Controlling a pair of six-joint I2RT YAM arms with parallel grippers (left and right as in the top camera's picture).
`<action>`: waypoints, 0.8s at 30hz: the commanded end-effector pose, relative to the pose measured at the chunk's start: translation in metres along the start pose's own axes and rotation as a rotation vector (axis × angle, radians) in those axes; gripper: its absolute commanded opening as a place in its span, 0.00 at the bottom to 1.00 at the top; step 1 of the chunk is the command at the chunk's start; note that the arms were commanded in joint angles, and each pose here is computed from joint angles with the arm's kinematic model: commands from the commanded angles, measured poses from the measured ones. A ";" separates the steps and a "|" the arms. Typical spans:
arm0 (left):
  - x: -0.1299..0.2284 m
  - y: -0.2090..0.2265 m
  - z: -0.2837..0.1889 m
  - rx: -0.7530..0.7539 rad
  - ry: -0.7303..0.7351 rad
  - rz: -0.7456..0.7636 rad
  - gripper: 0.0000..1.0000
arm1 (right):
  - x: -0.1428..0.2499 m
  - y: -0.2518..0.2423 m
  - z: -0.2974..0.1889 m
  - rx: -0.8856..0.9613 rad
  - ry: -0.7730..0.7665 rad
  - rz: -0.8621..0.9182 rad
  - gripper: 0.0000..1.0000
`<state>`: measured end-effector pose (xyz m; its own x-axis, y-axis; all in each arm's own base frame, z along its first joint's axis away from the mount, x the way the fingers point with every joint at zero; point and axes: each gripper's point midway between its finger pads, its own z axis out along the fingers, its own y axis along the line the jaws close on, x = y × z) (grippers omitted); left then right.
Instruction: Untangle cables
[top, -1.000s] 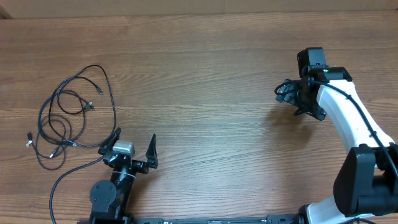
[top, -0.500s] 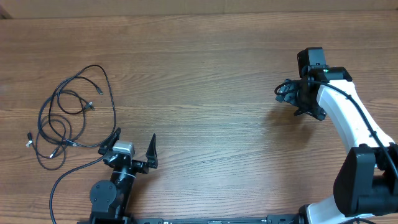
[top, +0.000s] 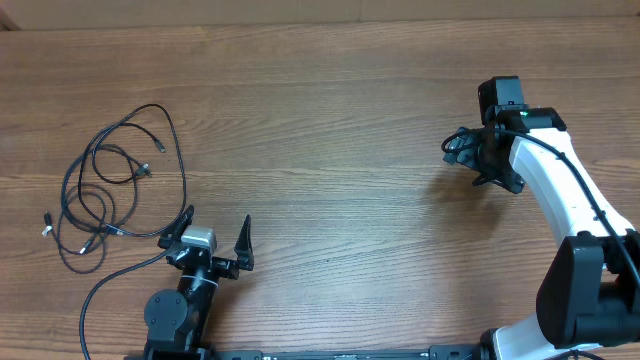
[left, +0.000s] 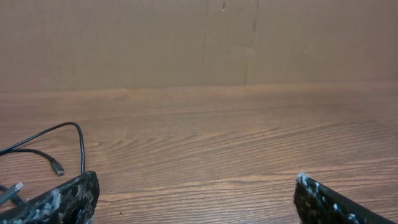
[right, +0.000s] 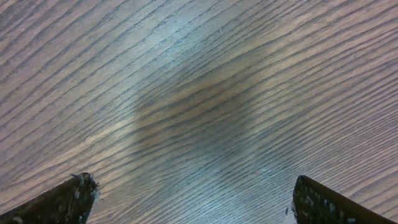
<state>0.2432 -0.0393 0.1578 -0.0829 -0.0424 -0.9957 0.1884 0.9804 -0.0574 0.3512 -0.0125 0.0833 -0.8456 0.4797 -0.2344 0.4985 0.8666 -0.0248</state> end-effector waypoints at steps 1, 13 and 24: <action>0.000 0.003 0.000 -0.016 -0.004 0.020 0.99 | 0.001 -0.002 0.003 0.016 0.000 -0.005 1.00; 0.000 0.003 0.000 -0.015 -0.004 0.020 0.99 | 0.001 -0.002 0.003 0.016 0.000 -0.004 1.00; 0.000 0.003 0.000 -0.016 -0.004 0.020 1.00 | -0.003 -0.002 -0.010 -0.004 -0.033 0.002 1.00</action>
<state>0.2432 -0.0393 0.1578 -0.0829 -0.0424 -0.9957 0.1884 0.9804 -0.0574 0.3514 -0.0124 0.0834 -0.8454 0.4797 -0.2350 0.4985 0.8666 -0.0244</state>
